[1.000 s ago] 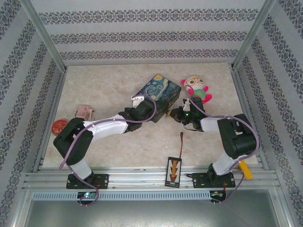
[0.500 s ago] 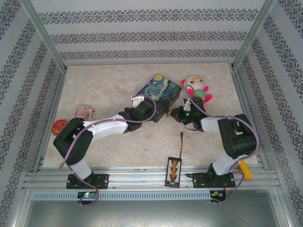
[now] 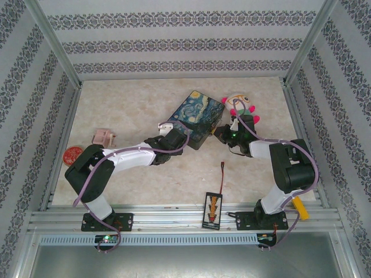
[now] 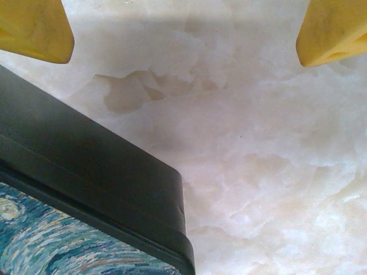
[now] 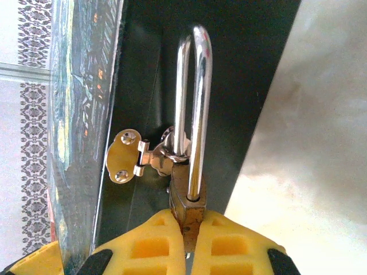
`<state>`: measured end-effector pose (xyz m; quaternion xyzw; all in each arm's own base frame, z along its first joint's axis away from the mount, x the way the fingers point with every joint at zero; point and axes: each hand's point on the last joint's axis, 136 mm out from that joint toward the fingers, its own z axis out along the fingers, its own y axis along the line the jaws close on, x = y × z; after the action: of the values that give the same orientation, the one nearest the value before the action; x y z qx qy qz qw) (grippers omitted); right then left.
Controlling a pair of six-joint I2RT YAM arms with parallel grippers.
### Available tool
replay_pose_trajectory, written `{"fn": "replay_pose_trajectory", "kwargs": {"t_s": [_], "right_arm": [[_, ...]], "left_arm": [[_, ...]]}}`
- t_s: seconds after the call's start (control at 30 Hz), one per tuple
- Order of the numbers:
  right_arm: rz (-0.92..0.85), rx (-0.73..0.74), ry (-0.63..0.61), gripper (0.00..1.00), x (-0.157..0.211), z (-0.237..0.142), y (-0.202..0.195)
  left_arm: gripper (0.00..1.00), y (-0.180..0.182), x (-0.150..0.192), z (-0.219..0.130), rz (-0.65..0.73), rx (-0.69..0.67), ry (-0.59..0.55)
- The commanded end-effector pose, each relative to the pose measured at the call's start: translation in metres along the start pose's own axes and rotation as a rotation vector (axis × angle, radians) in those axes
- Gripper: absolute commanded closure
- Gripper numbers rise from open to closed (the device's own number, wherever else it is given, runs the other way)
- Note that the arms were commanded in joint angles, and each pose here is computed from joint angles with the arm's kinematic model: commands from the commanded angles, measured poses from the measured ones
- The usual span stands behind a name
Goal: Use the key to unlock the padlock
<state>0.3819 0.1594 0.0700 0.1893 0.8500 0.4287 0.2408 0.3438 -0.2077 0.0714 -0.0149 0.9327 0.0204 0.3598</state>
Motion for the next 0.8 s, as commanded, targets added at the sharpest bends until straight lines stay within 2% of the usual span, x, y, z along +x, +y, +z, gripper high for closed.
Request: {"fn": "replay_pose_trajectory", "kwargs": {"t_s": [0.0, 0.3, 0.47, 0.63, 0.77], "right_arm": [[-0.024, -0.03, -0.037, 0.98, -0.013, 0.001, 0.011], [-0.044, -0.01, -0.016, 0.97, -0.003, -0.007, 0.01], [-0.06, -0.01, -0.004, 0.98, 0.003, -0.01, 0.015], [-0.065, -0.007, 0.007, 0.97, 0.009, -0.014, 0.017], [-0.063, -0.004, 0.009, 0.97, 0.015, -0.019, 0.016]], "left_arm": [[0.01, 0.007, -0.004, -0.007, -0.007, -0.014, 0.002], [0.01, -0.015, -0.061, -0.059, -0.054, 0.131, -0.187], [0.01, -0.05, -0.09, -0.082, 0.092, 0.131, -0.295], [0.01, -0.094, -0.095, -0.068, 0.274, 0.09, -0.306], [0.01, -0.113, -0.084, -0.043, 0.339, 0.059, -0.248]]}}
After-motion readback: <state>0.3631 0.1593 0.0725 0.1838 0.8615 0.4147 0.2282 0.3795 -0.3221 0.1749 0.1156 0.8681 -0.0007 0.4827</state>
